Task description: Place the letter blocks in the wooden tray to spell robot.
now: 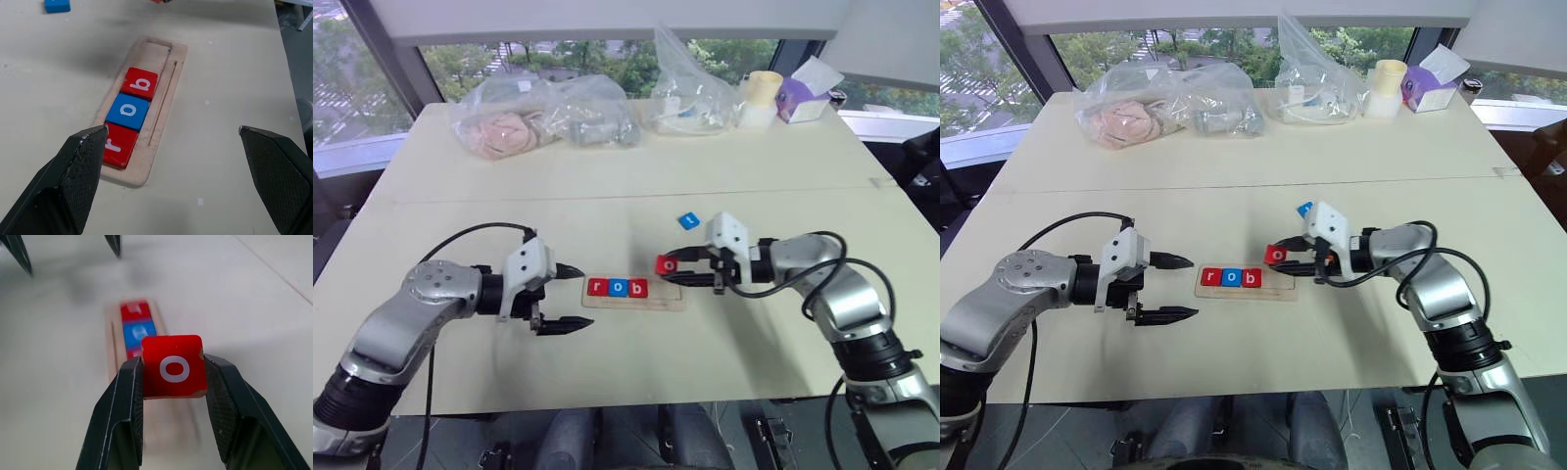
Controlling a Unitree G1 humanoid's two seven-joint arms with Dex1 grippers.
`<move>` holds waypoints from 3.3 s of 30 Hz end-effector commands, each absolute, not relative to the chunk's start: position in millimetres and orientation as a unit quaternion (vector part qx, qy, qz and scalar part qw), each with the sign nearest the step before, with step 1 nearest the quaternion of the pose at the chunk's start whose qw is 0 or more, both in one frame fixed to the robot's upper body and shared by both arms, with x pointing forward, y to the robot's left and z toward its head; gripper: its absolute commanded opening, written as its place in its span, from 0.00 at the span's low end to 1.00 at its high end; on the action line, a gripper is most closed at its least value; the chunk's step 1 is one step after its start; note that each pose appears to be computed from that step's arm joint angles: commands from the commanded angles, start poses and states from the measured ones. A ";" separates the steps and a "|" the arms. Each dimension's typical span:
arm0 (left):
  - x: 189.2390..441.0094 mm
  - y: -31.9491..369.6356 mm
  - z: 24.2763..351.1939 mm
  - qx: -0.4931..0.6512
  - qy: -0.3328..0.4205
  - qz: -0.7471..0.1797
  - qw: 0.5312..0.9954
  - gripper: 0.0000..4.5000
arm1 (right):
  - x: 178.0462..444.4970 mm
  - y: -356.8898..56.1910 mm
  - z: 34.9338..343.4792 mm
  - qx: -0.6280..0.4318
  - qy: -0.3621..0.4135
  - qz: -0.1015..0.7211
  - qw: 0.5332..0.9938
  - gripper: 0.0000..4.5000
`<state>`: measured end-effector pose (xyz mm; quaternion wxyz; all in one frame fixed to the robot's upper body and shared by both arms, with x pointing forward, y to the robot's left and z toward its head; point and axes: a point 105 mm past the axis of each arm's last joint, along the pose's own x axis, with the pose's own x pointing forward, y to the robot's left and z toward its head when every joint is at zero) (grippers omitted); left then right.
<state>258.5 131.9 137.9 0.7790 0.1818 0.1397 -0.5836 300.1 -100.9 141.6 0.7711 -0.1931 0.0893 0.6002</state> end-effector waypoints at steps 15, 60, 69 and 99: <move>258.8 123.4 147.6 0.171 0.115 -0.577 0.790 1.00 | 307.9 -92.5 111.5 -0.239 0.105 0.609 0.749 0.26; 265.7 122.2 145.3 0.174 0.105 -0.562 0.802 1.00 | 313.5 -95.5 129.7 -0.272 0.029 0.580 0.767 0.80; 296.1 141.7 194.5 0.088 0.029 -0.501 0.860 1.00 | 389.0 -134.0 164.3 -0.125 0.041 0.339 0.932 0.80; 297.7 138.7 193.7 0.089 0.033 -0.485 0.870 1.00 | 427.2 -132.9 104.6 -0.119 0.132 0.209 0.962 0.27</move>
